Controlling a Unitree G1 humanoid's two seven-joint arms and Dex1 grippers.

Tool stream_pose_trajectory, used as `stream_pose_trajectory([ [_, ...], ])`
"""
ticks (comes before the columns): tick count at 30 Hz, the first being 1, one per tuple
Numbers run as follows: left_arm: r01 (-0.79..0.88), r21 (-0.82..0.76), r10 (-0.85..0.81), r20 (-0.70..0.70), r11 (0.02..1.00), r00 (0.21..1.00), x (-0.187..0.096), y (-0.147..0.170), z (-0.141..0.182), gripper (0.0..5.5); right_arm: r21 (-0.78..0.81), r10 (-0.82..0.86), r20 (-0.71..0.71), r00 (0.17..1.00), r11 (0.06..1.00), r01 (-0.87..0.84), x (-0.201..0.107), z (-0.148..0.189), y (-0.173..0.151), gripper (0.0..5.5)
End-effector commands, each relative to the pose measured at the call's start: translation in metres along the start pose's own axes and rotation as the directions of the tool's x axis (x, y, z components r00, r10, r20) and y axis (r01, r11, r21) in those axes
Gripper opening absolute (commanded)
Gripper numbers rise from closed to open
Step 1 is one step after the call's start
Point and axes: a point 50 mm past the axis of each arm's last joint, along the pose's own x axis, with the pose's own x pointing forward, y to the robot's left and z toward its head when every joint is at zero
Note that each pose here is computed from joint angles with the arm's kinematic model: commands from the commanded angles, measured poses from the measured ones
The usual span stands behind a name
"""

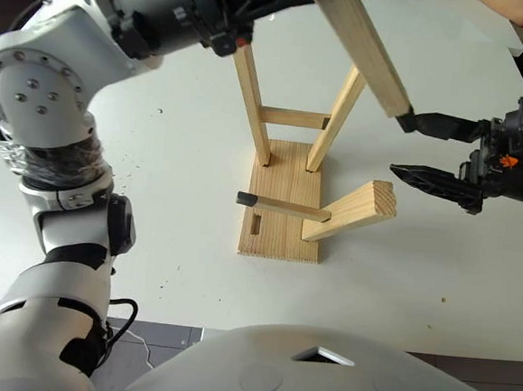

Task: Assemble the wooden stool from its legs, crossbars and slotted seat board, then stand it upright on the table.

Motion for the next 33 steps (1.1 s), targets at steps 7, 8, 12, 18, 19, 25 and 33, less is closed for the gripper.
stream_pose_trajectory([
  [7, -0.013, 0.228, 0.055, -0.178, 0.974, 0.983, -0.036, 0.002, 0.042, 2.06, 0.026, -0.220, 0.003, 0.976, 0.975, 0.219, -0.031, -0.027, 0.039, 5.01],
  [8, 0.007, 0.237, 0.052, -0.242, 0.972, 0.969, -0.046, 0.001, 0.037, 2.06, 0.036, -0.237, 0.010, 0.971, 0.971, 0.237, -0.035, -0.029, 0.044, 5.01],
  [12, 0.043, 0.236, 0.061, -0.416, 0.971, 0.907, -0.079, 0.000, 0.011, 2.06, 0.057, -0.279, 0.004, 0.960, 0.959, 0.279, -0.047, -0.035, 0.059, 5.01],
  [18, 0.058, 0.241, 0.057, -0.444, 0.969, 0.894, -0.106, -0.002, -0.027, 2.06, 0.057, -0.269, -0.055, 0.962, 0.961, 0.272, -0.050, -0.044, 0.059, 5.01],
  [19, 0.065, 0.209, 0.037, -0.451, 0.976, 0.892, -0.110, -0.006, -0.035, 2.06, 0.047, -0.258, -0.073, 0.963, 0.964, 0.262, -0.049, -0.044, 0.058, 5.01],
  [25, 0.023, 0.130, 0.039, -0.460, 0.991, 0.887, -0.132, -0.030, -0.079, 2.06, 0.034, -0.200, -0.120, 0.972, 0.978, 0.206, -0.049, -0.044, 0.050, 5.01],
  [33, -0.012, 0.166, 0.079, -0.405, 0.986, 0.911, -0.126, -0.040, -0.096, 2.06, 0.018, -0.154, -0.160, 0.975, 0.987, 0.158, -0.045, -0.042, 0.048, 5.01],
])
